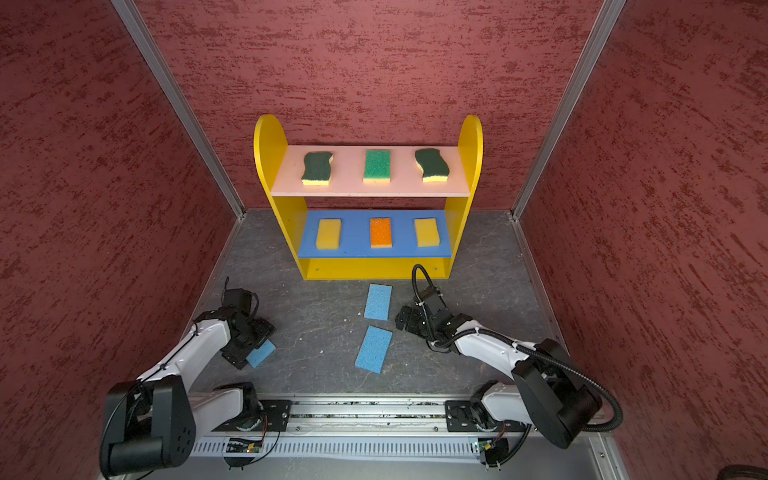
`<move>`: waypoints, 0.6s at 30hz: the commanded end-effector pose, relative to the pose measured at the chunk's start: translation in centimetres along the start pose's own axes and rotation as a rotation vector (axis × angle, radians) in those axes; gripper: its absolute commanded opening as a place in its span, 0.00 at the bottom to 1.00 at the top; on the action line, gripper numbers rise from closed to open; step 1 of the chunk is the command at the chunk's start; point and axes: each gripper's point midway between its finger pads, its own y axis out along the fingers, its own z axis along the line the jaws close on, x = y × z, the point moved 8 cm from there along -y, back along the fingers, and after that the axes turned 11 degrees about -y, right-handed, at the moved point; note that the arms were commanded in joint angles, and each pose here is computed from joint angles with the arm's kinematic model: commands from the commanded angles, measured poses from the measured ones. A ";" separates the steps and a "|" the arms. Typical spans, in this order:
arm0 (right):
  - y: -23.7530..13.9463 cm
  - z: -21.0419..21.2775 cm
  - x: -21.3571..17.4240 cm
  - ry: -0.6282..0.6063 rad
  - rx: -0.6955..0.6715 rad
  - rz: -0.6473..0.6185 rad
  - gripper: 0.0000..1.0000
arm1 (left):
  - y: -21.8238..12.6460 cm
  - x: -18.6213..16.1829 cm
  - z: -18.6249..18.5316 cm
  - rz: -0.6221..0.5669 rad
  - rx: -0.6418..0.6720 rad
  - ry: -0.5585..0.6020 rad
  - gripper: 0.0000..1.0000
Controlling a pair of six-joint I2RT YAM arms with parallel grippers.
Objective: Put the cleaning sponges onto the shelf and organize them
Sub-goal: 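Lift the blue sponge with the left gripper toward the shelf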
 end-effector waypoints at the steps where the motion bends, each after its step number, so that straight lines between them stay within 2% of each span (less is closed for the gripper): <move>1: 0.7 -1.9 -2.1 0.013 -0.099 0.094 0.99 | 0.1 -0.3 -1.7 0.016 -0.079 0.038 0.87; 13: 0.3 -2.1 -2.2 0.016 -0.116 0.091 0.99 | 0.0 -3.0 -4.7 0.020 -0.115 0.164 0.78; 18: -0.2 -2.3 -2.3 0.015 -0.130 0.088 0.99 | -0.7 -4.7 -6.0 0.008 -0.136 0.282 0.78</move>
